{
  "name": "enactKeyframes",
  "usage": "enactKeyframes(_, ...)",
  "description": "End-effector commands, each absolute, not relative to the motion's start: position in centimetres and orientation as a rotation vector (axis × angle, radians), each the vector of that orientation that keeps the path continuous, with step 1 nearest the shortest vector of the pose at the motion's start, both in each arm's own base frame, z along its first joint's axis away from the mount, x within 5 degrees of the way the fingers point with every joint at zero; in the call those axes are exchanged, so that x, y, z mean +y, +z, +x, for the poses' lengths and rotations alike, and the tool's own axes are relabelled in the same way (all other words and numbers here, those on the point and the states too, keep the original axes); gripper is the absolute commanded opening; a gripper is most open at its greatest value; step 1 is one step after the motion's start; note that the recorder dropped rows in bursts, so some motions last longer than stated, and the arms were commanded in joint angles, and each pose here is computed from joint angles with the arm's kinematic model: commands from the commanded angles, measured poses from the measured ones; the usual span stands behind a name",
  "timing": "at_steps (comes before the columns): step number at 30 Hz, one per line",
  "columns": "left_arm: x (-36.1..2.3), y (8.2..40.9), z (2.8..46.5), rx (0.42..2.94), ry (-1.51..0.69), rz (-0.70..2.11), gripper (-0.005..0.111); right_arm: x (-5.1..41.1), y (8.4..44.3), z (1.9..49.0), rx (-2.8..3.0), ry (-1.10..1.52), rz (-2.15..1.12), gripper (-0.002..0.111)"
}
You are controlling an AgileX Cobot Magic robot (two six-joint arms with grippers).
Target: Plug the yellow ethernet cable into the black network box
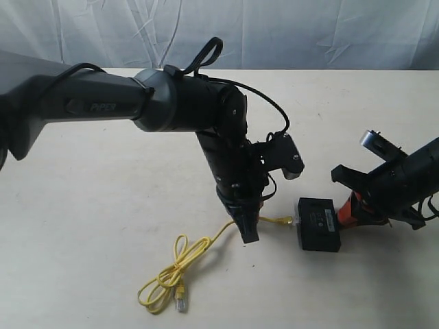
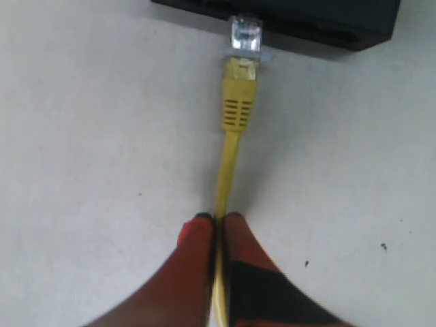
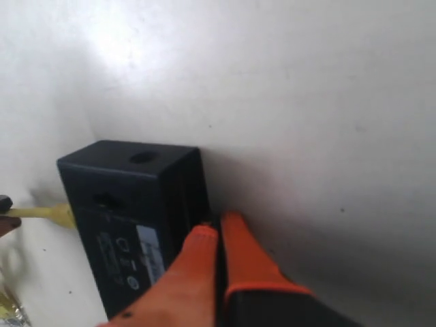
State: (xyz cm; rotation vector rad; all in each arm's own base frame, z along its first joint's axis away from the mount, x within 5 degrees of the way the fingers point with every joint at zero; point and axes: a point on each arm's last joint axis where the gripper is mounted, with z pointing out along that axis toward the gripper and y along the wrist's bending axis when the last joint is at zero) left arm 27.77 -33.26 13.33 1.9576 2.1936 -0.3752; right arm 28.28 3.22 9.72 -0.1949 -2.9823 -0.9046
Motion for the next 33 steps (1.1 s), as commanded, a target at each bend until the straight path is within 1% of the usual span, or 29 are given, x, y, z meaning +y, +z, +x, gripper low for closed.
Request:
enactKeyframes(1, -33.19, 13.88, 27.45, 2.145, -0.382, 2.019, 0.000, 3.05, 9.93, 28.38, -3.007, -0.907, -0.217, -0.001)
enactKeyframes(6, -32.81, 13.86, 27.22, 2.127, -0.362, 2.099, 0.000, 3.02, 9.91, 28.42, -3.013, -0.902, -0.220, -0.001)
enactKeyframes(15, -32.99, 14.38, 27.38, 2.070, -0.357, 2.095, 0.000, 3.00, 9.90, 28.40, -3.014, -0.899, -0.215, -0.001)
enactKeyframes(21, -33.46, 14.53, 27.54, 1.987, -0.383, 2.093, 0.000, 3.00, 9.90, 28.40, -3.023, -0.901, -0.178, -0.001)
enactKeyframes(28, -33.55, 14.48, 27.68, 1.979, -0.375, 2.079, 0.000, 3.05, 9.90, 28.40, -3.033, -0.903, -0.130, -0.001)
enactKeyframes(33, -33.48, 13.58, 27.60, 2.004, -0.379, 2.105, 0.000, 3.08, 9.92, 28.36, -3.029, -0.907, -0.128, -0.001)
